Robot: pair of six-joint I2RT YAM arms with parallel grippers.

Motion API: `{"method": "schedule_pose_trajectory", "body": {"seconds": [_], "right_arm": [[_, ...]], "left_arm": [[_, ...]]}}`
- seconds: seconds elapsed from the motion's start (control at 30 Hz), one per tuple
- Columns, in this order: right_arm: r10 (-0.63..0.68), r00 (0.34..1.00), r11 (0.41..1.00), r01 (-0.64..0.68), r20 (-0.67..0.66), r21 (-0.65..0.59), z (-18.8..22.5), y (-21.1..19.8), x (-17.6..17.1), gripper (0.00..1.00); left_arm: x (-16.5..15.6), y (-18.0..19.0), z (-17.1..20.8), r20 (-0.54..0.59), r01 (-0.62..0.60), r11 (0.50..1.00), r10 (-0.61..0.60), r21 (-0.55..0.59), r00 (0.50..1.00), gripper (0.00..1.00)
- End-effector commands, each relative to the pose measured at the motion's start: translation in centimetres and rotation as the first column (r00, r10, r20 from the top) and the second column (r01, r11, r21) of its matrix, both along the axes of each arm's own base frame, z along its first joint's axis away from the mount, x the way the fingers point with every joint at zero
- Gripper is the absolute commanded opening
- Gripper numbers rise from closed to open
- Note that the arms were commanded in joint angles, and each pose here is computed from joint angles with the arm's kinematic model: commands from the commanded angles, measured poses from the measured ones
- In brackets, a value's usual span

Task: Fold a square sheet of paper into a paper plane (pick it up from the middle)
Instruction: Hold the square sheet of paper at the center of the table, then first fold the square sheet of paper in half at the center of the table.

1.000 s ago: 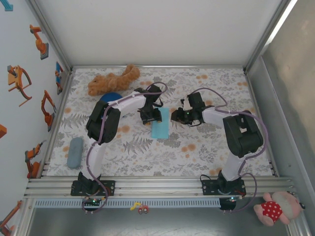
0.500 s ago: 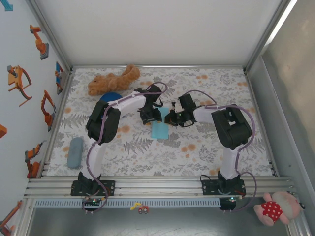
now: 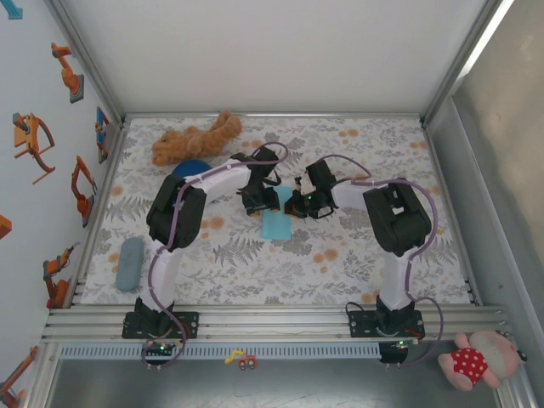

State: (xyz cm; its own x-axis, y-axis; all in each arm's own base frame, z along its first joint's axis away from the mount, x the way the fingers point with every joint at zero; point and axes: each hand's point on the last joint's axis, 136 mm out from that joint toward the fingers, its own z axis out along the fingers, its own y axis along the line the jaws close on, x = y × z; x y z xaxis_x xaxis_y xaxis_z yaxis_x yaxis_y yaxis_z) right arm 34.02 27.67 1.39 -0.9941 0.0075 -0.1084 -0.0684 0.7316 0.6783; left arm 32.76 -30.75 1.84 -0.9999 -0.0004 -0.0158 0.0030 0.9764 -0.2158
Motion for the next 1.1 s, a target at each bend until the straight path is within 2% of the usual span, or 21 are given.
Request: {"method": "schedule_pose_trajectory", "body": {"seconds": [0.0, 0.13, 0.23, 0.33, 0.43, 0.67, 0.93, 1.07], "right_arm": [[-0.040, 0.983, 0.951, -0.018, -0.182, -0.308, -7.4, -5.4, -4.6, 0.03], [-0.036, 0.982, 0.942, -0.028, -0.184, -0.334, -8.1, -5.9, -4.9, 0.03], [-0.030, 0.983, 0.944, -0.032, -0.182, -0.329, -8.5, -5.9, -4.9, 0.03], [-0.025, 0.982, 0.946, -0.037, -0.186, -0.323, -8.8, -5.8, -5.0, 0.03], [-0.023, 0.981, 0.945, -0.041, -0.191, -0.325, -9.0, -5.8, -5.1, 0.03], [-0.027, 0.980, 0.943, -0.040, -0.198, -0.329, -9.4, -6.0, -5.3, 0.02], [-0.030, 0.978, 0.943, -0.040, -0.207, -0.330, -9.5, -6.0, -5.4, 0.01], [-0.033, 0.976, 0.941, -0.042, -0.216, -0.335, -9.7, -6.1, -5.6, 0.00]], "left_arm": [[0.4, 0.5, 0.8, 0.054, 0.018, 1.000, -0.018, -0.004, 0.998, 0.54], [2.2, 0.9, 6.7, 0.209, -0.001, 0.996, 0.019, -0.086, 0.978, 0.54], [2.2, 0.7, 8.7, 0.252, 0.009, 0.986, 0.033, -0.164, 0.967, 0.53], [1.7, -0.6, 9.3, 0.243, 0.049, 0.964, 0.016, -0.261, 0.970, 0.49], [0.8, -2.1, 8.5, 0.193, 0.078, 0.942, -0.014, -0.326, 0.981, 0.43], [0.0, -4.0, 6.0, 0.088, 0.083, 0.919, -0.053, -0.385, 0.995, 0.24], [0.0, -3.7, 2.3, 0.016, 0.055, 0.948, -0.053, -0.313, 0.998, 0.13], [-0.2, -3.5, 1.1, -0.005, 0.058, 0.954, -0.063, -0.293, 0.998, 0.12]]}}
